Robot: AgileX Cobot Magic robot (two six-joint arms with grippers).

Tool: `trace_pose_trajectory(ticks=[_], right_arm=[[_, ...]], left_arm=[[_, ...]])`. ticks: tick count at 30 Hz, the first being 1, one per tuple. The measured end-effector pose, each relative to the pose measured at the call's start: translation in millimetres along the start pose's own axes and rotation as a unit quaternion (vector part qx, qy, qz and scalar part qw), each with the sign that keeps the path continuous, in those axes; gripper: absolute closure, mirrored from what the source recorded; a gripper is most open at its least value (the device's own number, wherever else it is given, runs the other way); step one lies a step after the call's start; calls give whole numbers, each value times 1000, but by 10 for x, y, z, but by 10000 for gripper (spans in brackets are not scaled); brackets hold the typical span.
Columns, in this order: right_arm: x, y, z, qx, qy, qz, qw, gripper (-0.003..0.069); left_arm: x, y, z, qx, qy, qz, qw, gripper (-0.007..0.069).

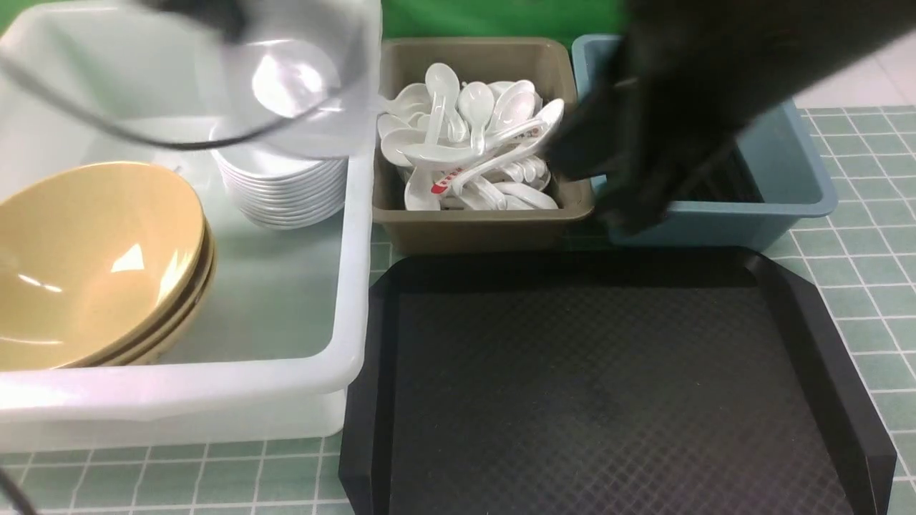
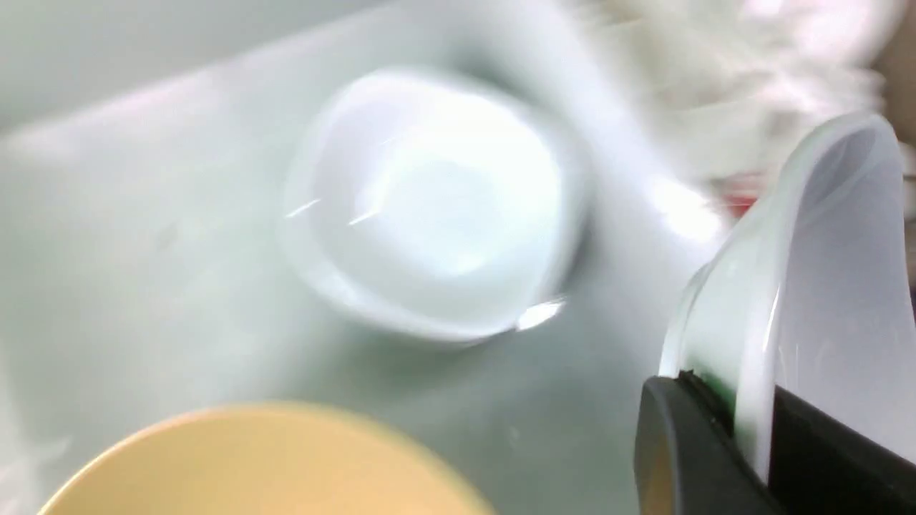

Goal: On blue table put chopsticks spoon bowls plates into blue grey white boxes.
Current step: 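Place the white bowl into the white bin with the other dishes with the left gripper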

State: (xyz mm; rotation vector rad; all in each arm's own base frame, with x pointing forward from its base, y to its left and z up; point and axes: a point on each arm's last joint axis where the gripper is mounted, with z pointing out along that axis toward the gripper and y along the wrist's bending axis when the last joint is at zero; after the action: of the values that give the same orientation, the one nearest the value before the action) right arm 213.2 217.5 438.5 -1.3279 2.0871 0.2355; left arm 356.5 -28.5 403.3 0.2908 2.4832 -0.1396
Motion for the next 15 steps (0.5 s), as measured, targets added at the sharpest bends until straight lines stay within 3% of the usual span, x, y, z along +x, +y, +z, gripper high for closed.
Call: trace_pose_trajectory(ticks=[3,5,11,15], right_arm=[[-32,-10,132,4,12,-7,1000,608],[-34,-24,207,7,22,-9,1000,608],[-31,-63,309,15,35,-7,999,608],[-3,-81,306,25,51,-10,998,606]], left_arm=[[102,440,229,7,-20,-82,996,622],[111,569,416,26,-34,-107,993,622],[47,698,977,71,-80,-124,986,622],[79,802,1359,65,-87,-140,984,594]])
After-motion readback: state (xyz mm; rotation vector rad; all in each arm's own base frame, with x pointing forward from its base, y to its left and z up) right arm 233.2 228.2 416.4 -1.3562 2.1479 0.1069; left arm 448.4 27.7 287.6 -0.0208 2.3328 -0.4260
